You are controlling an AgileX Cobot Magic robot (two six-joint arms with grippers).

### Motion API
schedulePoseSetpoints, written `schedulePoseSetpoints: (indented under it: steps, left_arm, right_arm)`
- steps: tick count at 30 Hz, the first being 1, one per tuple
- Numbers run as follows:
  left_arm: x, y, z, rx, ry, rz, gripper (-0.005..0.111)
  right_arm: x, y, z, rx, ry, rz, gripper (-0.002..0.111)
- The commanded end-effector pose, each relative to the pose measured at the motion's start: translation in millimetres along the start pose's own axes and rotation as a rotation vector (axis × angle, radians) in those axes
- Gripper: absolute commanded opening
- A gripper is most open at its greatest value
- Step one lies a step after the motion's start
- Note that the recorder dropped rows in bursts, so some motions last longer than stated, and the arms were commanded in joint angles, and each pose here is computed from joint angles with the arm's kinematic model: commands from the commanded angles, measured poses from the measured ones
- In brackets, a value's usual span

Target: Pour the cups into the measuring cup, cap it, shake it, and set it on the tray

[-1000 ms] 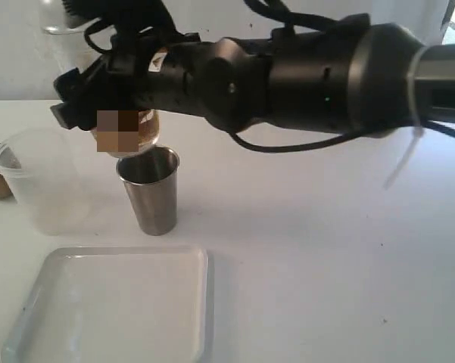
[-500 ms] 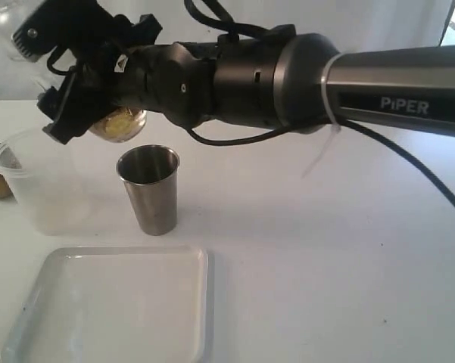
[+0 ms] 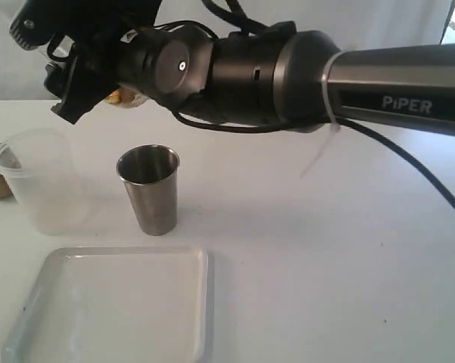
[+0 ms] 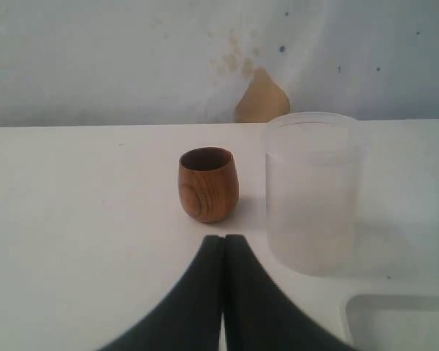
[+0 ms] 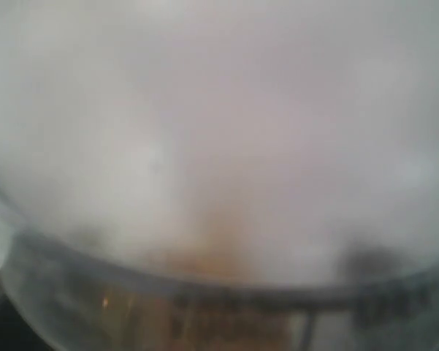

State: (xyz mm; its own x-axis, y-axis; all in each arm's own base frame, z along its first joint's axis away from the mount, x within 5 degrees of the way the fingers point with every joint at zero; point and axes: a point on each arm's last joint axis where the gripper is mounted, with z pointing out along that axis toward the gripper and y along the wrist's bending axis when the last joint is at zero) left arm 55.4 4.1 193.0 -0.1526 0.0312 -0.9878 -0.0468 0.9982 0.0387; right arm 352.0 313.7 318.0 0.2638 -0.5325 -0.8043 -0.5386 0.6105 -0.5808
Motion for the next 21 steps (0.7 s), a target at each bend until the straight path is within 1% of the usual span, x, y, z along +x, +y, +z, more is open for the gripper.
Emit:
schedulePoseSetpoints:
  steps: [1,2,3,4,7,10,12,16,21]
  left_arm:
    - [1.1,-0.2,0.1,0.003,-0.004,0.002,0.000]
    - [1.1,-0.2,0.1,0.003,-0.004,0.002,0.000]
    - [1.1,-0.2,0.1,0.003,-0.004,0.002,0.000]
    - [1.1,-0.2,0.1,0.003,-0.004,0.002,0.000]
    - [1.1,-0.2,0.1,0.003,-0.004,0.002,0.000]
    - [1.1,-0.2,0.1,0.003,-0.004,0.002,0.000]
    - [1.1,-0.2,0.1,0.003,-0.004,0.002,0.000]
    - [1.1,-0.2,0.1,0.003,-0.004,0.002,0.000]
    - [1.1,-0.2,0.1,0.003,-0.004,0.002,0.000]
  right_arm:
    - [-14.2,-5.1,-7.7,0.257,0.067,-0.228,0.000]
    - [-14.2,-2.9,-8.6,0.323,0.118,-0.316,0.000]
    - [-13.5,1.6,-8.3,0.338,0.148,-0.381,0.000]
    - [-12.1,5.1,-7.6,0.326,0.165,-0.423,0.000]
    - [-11.6,11.7,-5.5,0.252,0.149,-0.397,0.000]
    - [-9.0,16.9,-2.5,0.218,0.144,-0.400,0.000]
    - [-3.2,18.5,0.5,0.241,0.168,-0.406,0.000]
    - [11.7,18.2,5.8,0.336,0.239,-0.427,0.000]
    - [25.4,26.4,13.0,0.331,0.275,-0.432,0.000]
